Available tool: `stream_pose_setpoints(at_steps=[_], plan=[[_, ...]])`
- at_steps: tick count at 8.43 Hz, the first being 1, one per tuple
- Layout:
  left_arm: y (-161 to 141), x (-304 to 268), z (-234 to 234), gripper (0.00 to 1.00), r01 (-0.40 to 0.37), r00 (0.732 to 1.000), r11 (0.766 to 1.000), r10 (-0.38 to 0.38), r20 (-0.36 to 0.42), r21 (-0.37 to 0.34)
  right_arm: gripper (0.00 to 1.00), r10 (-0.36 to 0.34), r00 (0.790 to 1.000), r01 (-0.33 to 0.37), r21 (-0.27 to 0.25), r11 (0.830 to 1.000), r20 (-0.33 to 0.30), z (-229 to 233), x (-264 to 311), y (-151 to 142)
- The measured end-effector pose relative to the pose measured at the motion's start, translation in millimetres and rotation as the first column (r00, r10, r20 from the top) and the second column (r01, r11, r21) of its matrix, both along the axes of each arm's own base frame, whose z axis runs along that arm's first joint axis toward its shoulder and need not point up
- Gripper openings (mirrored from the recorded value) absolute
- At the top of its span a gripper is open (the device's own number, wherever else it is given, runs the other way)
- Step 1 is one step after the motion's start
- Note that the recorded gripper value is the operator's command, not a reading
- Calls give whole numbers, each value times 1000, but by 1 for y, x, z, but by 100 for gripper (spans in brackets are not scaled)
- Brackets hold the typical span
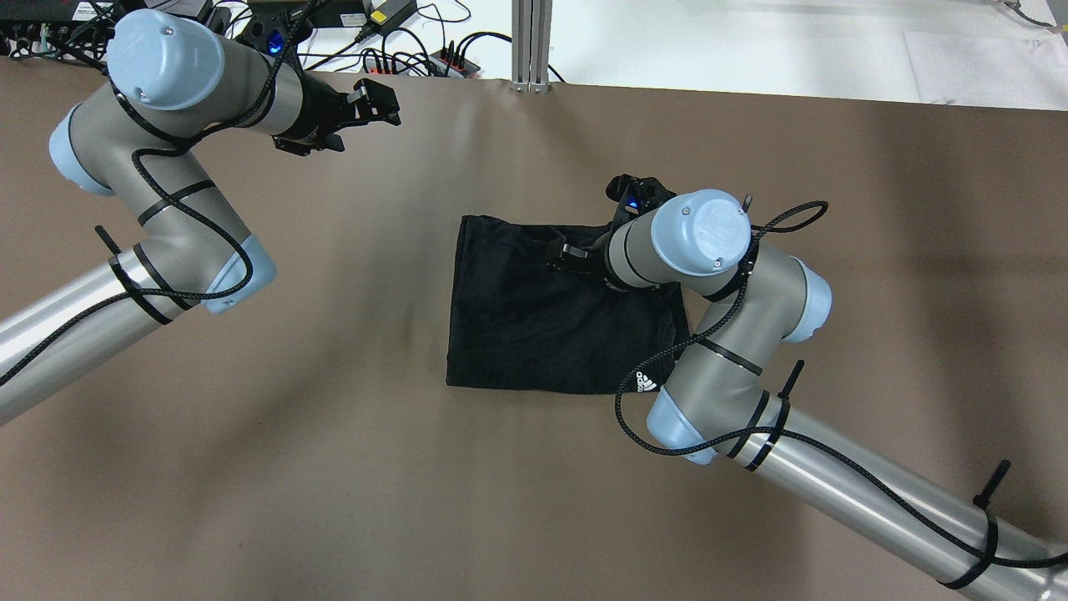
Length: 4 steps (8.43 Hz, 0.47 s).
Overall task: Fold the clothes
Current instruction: 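Open both grippers, releasing the fold, and raise the left gripper away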
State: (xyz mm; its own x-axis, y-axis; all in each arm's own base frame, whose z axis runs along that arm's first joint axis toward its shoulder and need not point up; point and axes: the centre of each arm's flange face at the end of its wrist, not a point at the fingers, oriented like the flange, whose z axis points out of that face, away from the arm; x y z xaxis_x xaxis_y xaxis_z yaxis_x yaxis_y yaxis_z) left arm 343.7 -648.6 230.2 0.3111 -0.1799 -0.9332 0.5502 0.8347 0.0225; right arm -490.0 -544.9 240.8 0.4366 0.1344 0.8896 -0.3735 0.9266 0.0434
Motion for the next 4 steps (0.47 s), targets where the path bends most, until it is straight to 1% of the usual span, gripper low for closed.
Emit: stream_pose_setpoints(at_steps=[2, 4], plan=[[-4, -9, 5, 95, -6, 1000, 1000, 6, 5, 2, 94, -44, 993, 49, 47, 998, -112, 11, -26, -14], [-4, -11, 8, 95, -7, 1000, 1000, 7, 7, 1, 94, -44, 968, 69, 93, 993, -246, 26, -33, -44]])
